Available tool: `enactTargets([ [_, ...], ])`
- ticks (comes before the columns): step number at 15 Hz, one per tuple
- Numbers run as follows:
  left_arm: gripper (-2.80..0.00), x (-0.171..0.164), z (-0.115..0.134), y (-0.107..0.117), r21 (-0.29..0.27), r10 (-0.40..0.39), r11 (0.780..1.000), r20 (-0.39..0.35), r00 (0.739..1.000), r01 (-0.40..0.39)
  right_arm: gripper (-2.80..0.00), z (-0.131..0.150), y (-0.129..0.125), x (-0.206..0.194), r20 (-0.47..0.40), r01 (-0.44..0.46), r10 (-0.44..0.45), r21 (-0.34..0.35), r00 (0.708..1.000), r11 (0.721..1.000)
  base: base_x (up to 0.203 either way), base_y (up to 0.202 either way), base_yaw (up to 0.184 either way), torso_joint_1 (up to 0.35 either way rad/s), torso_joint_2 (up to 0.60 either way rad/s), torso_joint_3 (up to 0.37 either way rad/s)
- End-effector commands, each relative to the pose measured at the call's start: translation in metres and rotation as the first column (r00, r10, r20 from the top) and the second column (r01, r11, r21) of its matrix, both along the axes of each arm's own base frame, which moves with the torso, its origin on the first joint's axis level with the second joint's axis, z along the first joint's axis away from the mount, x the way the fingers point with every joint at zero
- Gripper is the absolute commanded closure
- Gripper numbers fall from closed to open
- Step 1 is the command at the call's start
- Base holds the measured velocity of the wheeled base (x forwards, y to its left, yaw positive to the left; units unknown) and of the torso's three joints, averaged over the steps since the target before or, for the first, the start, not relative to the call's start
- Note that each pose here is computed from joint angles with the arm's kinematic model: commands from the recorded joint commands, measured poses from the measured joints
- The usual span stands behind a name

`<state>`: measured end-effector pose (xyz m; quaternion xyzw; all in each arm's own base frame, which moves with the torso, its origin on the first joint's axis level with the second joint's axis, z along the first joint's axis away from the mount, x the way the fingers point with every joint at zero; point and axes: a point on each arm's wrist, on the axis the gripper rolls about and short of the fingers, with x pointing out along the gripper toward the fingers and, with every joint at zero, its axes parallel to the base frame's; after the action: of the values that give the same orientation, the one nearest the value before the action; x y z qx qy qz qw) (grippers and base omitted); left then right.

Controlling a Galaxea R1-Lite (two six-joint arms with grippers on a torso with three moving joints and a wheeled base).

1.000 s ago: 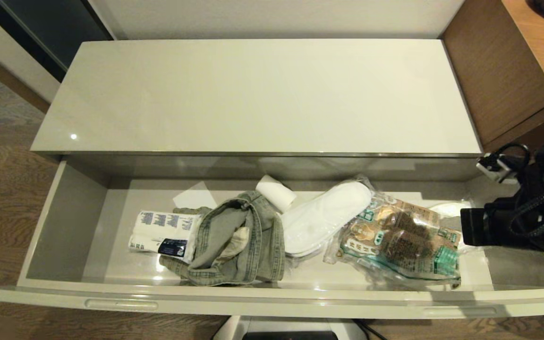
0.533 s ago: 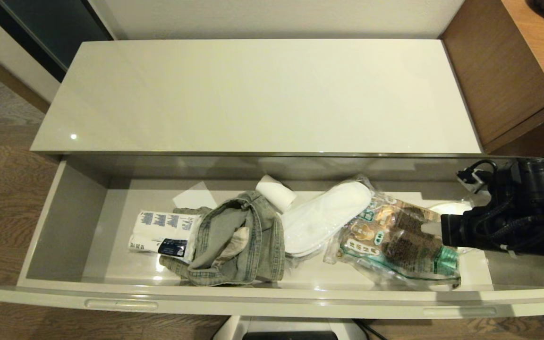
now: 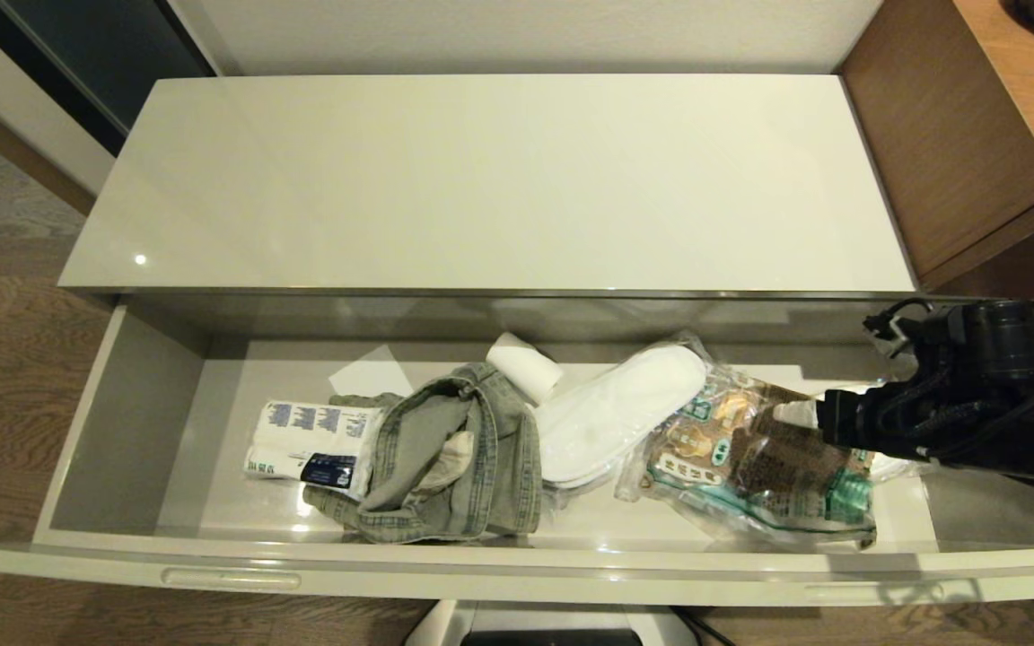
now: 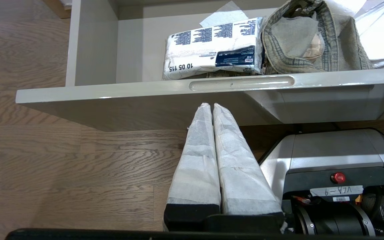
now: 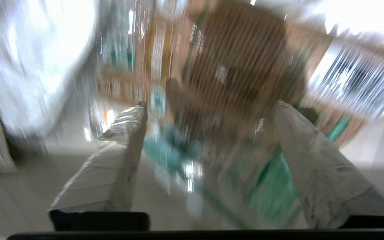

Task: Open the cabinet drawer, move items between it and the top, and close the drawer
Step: Take out the solid drinks from the drawer

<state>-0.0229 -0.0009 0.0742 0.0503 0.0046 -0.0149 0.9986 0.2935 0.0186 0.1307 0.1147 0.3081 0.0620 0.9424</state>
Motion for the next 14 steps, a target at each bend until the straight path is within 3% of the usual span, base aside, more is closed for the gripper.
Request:
enactTargets([
  [1, 0.0, 0.0, 0.0, 0.0, 0.0, 0.0, 1.0, -0.002, 1.0, 0.0, -2.8, -0.005, -0.005, 0.005, 0.002, 0.014, -0.014, 0.021, 1.0, 1.0, 0.0, 0.0, 0.0, 0.0, 0.0, 0.0],
  [7, 0.0, 0.0, 0.0, 0.0, 0.0, 0.0, 1.0, -0.002, 1.0, 0.0, -2.8, -0.005, -0.012, 0.01, 0.015, 0.041, -0.041, 0.024, 0.999, 0.999, 0.0, 0.0, 0.0, 0.0, 0.0, 0.0],
  [14, 0.0, 0.0, 0.0, 0.0, 0.0, 0.0, 1.0, -0.002, 1.0, 0.0, -2.8, -0.025, -0.036, 0.025, 0.006, 0.114, -0.114, 0.022, 0.993, 0.993, 0.0, 0.0, 0.0, 0.0, 0.0, 0.0],
])
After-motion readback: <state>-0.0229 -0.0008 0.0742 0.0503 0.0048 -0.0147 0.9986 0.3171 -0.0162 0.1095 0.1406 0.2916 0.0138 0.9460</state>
